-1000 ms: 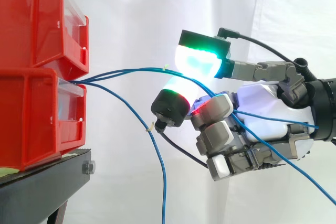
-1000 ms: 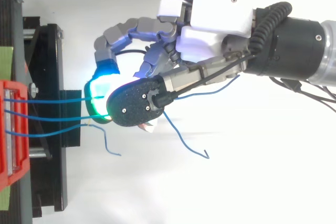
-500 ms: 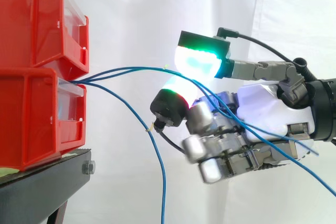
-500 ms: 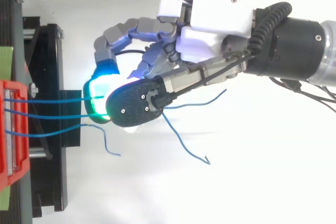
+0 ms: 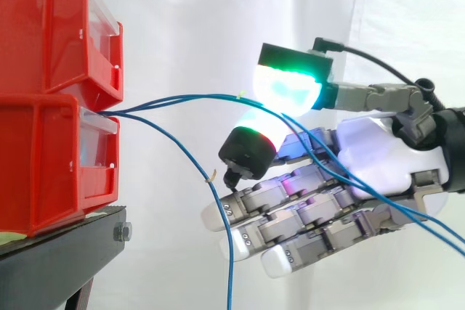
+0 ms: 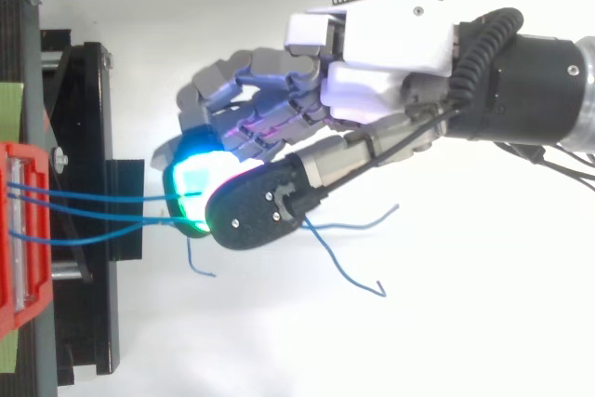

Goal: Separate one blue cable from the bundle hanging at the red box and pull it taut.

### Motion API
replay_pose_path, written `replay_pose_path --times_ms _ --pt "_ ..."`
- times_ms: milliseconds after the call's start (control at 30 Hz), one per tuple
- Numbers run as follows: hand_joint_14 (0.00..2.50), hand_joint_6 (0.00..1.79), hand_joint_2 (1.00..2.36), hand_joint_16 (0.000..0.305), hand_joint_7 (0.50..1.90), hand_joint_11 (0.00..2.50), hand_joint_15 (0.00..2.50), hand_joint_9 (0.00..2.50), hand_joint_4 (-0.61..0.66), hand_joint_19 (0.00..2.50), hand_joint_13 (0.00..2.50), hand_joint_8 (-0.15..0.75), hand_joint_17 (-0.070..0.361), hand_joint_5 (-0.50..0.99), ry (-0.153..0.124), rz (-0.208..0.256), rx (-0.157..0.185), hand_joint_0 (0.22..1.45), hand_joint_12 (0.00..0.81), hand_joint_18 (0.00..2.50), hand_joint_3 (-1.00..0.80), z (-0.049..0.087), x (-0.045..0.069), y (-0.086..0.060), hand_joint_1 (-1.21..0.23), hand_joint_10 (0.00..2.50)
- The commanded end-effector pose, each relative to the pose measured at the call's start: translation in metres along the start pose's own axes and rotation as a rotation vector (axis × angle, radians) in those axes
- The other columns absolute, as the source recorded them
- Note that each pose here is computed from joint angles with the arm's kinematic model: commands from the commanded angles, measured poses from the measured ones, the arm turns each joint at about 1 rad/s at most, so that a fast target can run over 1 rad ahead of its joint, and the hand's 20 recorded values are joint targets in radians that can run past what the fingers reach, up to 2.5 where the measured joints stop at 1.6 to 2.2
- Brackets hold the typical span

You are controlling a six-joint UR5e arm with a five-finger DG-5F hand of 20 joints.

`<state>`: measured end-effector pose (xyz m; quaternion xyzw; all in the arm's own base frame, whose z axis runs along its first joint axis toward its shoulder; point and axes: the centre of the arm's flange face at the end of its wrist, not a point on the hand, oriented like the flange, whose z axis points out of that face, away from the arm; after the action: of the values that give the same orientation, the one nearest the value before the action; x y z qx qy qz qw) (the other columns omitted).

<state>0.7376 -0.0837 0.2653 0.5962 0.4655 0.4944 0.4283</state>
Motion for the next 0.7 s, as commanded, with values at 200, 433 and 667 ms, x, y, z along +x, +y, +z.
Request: replay_pose_path --times_ms 200,433,667 --pt "0.01 0.85 1.01 0.060 1.26 0.65 0.34 0.79 -0.02 0.29 0.66 0.290 0.136 -0.14 -0.006 -0.036 0.070 0.58 0.399 0.56 -0.05 -0.032 -0.007 0.019 -0.77 0.01" --pt "0.02 0.86 1.02 0.058 1.23 1.04 0.60 0.81 -0.01 0.44 0.80 0.306 0.131 -0.15 -0.059 -0.086 0.014 0.59 0.405 0.65 -0.08 -0.058 -0.017 0.015 -0.75 0.02" --pt "0.02 0.86 1.02 0.057 1.21 1.07 0.72 0.82 -0.01 0.44 0.87 0.309 0.129 -0.15 -0.143 -0.127 -0.002 0.58 0.407 0.68 -0.09 -0.058 -0.030 0.016 -0.74 0.02"
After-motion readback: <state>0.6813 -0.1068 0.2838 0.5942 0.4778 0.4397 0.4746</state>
